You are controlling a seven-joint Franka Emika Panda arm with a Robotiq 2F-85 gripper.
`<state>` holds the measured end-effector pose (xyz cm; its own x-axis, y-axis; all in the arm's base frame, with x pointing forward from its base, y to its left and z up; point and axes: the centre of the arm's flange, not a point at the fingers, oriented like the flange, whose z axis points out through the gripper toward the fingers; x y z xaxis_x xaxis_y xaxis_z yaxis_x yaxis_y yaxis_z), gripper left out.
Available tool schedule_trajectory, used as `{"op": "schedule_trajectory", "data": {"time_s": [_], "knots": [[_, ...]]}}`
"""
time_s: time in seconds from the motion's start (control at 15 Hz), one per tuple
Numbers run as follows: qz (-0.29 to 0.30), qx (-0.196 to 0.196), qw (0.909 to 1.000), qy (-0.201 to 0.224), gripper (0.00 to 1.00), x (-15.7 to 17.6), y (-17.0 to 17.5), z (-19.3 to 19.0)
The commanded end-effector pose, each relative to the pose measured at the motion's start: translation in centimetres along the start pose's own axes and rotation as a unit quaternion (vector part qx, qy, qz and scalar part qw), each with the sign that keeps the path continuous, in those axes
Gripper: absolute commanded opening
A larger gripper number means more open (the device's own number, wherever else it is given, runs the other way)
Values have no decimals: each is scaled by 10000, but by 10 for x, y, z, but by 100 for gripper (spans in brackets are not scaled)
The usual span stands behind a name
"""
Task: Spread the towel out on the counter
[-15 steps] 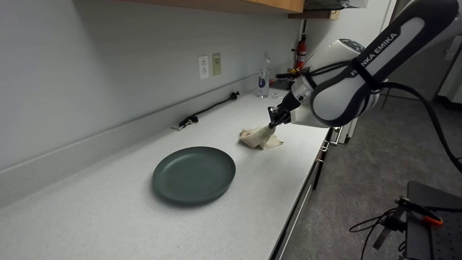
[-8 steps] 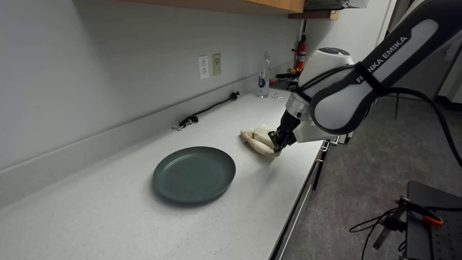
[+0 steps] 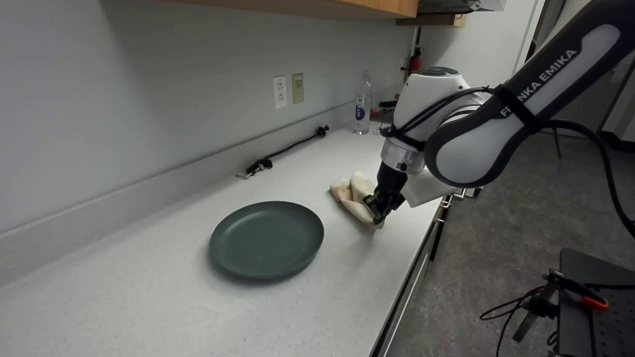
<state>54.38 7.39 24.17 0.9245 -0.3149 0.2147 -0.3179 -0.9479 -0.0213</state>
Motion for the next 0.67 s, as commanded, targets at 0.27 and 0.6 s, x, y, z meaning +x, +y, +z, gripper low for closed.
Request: {"op": "schedule_trajectory", "data": {"time_s": [0.27, 0.6], "knots": [[-319, -57, 9980, -544, 0, -6, -8, -8], [-499, -145, 9952, -828, 0, -16, -14, -6]]}}
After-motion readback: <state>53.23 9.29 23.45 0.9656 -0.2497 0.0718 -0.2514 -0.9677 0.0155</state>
